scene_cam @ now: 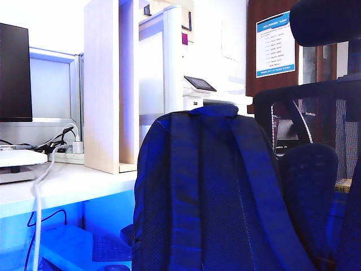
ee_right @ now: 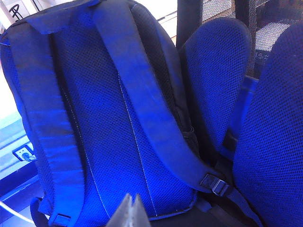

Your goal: Grab the backpack from the chair and place it on the desk.

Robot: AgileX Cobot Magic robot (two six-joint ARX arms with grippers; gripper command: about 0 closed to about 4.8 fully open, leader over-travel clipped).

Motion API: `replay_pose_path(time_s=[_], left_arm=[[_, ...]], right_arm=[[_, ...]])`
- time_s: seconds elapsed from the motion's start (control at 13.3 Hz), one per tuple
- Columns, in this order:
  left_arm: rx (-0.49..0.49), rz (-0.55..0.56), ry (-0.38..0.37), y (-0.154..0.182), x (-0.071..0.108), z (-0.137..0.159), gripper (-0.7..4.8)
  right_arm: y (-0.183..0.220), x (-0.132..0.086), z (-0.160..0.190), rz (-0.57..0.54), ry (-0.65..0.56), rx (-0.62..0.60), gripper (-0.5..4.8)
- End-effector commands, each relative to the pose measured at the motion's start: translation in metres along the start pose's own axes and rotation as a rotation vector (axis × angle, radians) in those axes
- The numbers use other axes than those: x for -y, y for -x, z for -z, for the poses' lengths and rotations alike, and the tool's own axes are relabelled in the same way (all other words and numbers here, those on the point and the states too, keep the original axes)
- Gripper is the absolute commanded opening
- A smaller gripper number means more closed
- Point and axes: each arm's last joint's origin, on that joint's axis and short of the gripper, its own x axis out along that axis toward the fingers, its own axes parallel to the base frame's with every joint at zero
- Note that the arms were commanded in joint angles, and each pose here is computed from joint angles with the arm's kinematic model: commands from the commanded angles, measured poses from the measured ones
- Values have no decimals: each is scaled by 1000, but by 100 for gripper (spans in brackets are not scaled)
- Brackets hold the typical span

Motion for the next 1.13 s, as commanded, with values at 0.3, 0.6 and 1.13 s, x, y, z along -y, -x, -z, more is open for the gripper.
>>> replay_pose_path(time_s=[0.3,0.6,1.13], left_arm=[[-24,31,9,0,1,3,-6],[-29,188,7,0,5,2,7],[123,486,31,5,15,-18,207]], right_arm=[[0,0,0,2,4,6,-7],[0,0,0,2,4,8,-7],[0,-2,-1,-67,5,0,-6]])
